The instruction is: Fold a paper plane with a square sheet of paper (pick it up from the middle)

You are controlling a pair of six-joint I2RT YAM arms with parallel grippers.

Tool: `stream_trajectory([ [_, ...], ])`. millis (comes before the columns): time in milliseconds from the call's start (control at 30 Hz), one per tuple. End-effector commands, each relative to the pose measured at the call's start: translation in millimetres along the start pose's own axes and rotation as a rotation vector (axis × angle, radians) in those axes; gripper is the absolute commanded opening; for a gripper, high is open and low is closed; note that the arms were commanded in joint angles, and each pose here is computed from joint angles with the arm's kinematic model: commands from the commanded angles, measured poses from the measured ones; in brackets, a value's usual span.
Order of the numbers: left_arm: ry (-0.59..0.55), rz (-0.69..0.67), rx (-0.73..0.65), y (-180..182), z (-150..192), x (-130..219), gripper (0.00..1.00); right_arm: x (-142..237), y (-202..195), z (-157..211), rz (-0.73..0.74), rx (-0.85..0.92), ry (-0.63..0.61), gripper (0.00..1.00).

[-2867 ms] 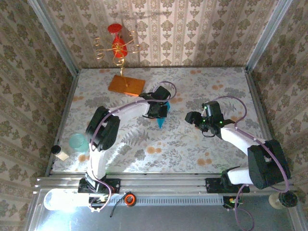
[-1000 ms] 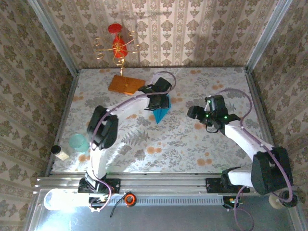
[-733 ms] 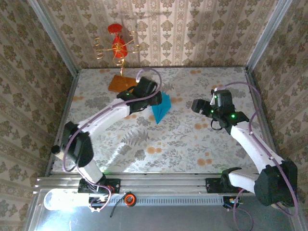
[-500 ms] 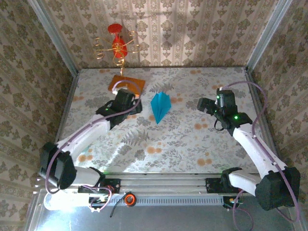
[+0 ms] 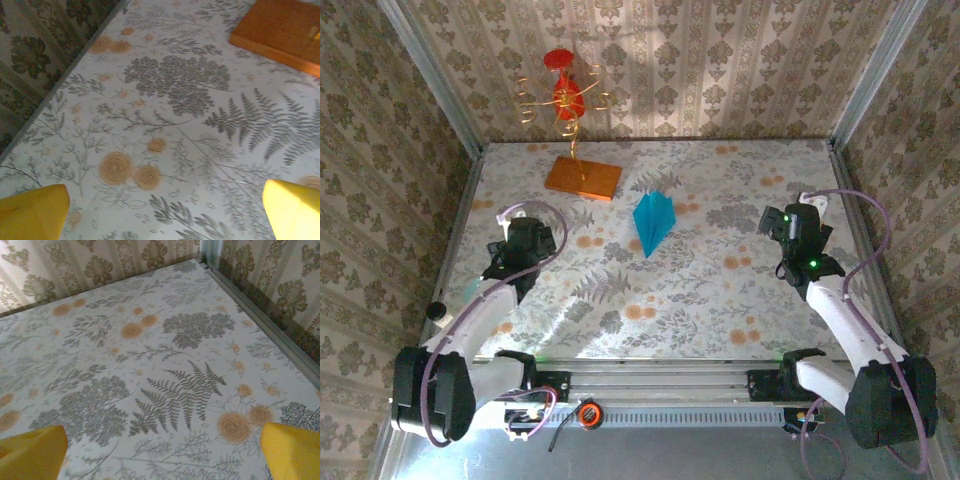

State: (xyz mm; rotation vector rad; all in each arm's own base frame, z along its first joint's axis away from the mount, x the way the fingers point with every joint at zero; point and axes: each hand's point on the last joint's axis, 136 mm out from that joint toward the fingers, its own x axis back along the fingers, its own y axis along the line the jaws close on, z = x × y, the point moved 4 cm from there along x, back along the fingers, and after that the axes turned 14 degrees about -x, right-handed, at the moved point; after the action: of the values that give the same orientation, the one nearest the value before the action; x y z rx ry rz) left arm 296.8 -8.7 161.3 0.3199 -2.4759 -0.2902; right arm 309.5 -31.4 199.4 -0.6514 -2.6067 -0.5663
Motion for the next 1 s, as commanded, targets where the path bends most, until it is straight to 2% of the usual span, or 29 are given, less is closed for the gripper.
stream_trajectory([
  [0,-0.064,-0.060,-0.067,12.1,-9.7,-10.6,1.00,-15.3,-6.1,5.1,0.015,0.024,-0.084,1.00],
  [133,-0.111,-0.074,-0.051,25.6,-7.3,-23.1,1.00,-31.3,-7.2,22.6,0.007,0.065,-0.071,1.00],
  [267,-0.159,-0.010,-0.013,29.7,1.9,-37.4,1.00,-44.6,-4.5,37.2,-0.025,0.122,-0.061,1.00],
  [433,-0.291,0.104,-0.088,10.2,-0.6,-41.5,1.00,-48.1,0.8,45.7,-0.122,0.161,-0.068,1.00],
  [600,-0.362,0.193,-0.104,-5.4,-6.7,-49.3,1.00,-49.9,2.8,41.6,-0.200,0.143,-0.105,1.00],
  [733,-0.359,0.225,-0.151,-11.7,-11.4,-58.1,1.00,-56.5,5.9,43.6,-0.274,0.102,-0.103,1.00],
  [967,-0.355,0.233,-0.141,-13.1,-4.1,-77.0,1.00,-68.9,11.4,63.3,-0.332,0.138,-0.064,1.00],
])
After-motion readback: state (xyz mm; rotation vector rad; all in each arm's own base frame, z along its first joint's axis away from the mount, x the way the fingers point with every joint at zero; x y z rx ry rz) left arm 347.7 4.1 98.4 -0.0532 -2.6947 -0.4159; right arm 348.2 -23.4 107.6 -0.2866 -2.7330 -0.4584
